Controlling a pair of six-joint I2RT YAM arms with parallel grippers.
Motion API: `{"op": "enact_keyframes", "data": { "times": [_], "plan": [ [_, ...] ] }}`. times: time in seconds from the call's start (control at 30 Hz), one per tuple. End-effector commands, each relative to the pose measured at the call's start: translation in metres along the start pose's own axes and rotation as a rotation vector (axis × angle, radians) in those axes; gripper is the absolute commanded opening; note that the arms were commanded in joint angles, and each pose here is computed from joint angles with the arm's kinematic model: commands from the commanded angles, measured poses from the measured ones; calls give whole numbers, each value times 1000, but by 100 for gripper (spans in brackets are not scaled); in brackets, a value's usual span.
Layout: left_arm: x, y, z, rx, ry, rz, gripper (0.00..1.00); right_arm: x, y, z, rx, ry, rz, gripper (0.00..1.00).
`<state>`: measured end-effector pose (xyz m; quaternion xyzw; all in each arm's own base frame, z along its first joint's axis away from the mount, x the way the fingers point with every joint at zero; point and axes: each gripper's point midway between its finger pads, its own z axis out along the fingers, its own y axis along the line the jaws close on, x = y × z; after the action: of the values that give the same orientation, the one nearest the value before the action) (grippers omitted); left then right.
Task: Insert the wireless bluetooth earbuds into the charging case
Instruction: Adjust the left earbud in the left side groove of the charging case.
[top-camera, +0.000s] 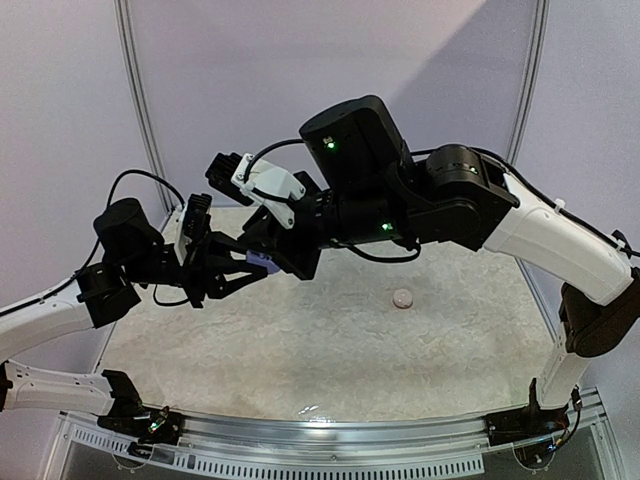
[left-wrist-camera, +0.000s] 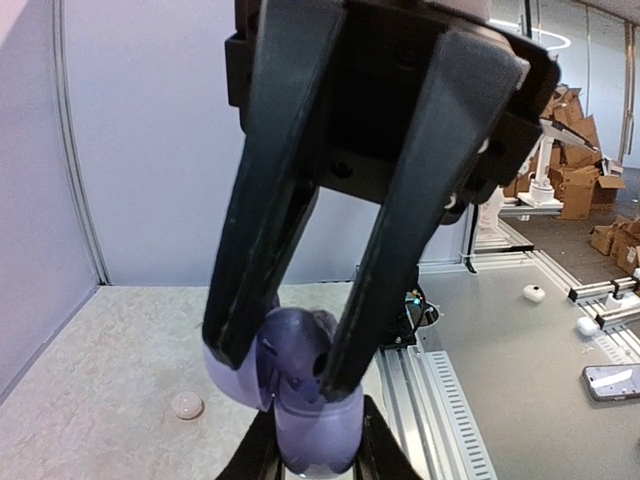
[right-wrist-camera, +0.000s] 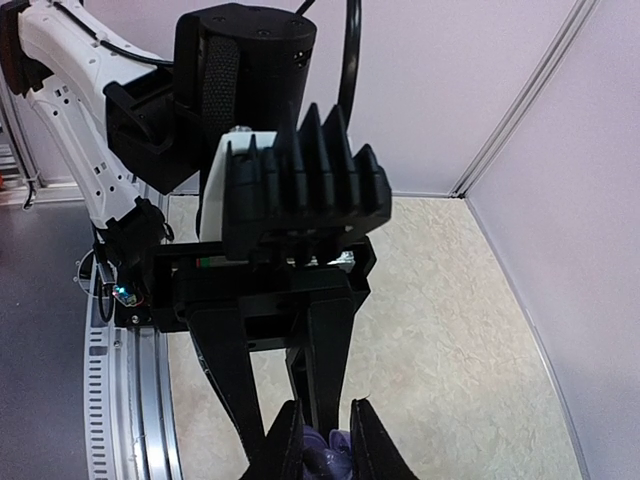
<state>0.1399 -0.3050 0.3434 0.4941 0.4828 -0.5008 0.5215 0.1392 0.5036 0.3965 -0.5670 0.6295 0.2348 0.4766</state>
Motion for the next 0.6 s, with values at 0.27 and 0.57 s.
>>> {"op": "enact_keyframes", "data": {
  "times": [0.27, 0.57],
  "plan": [
    [-22, 17, -9, -112, -87, -6, 0, 0, 9, -1, -22, -14, 36, 16],
    [-31, 26, -14, -177, -116, 6, 0, 9, 3, 2, 20, 1, 47, 16]
  ]
}}
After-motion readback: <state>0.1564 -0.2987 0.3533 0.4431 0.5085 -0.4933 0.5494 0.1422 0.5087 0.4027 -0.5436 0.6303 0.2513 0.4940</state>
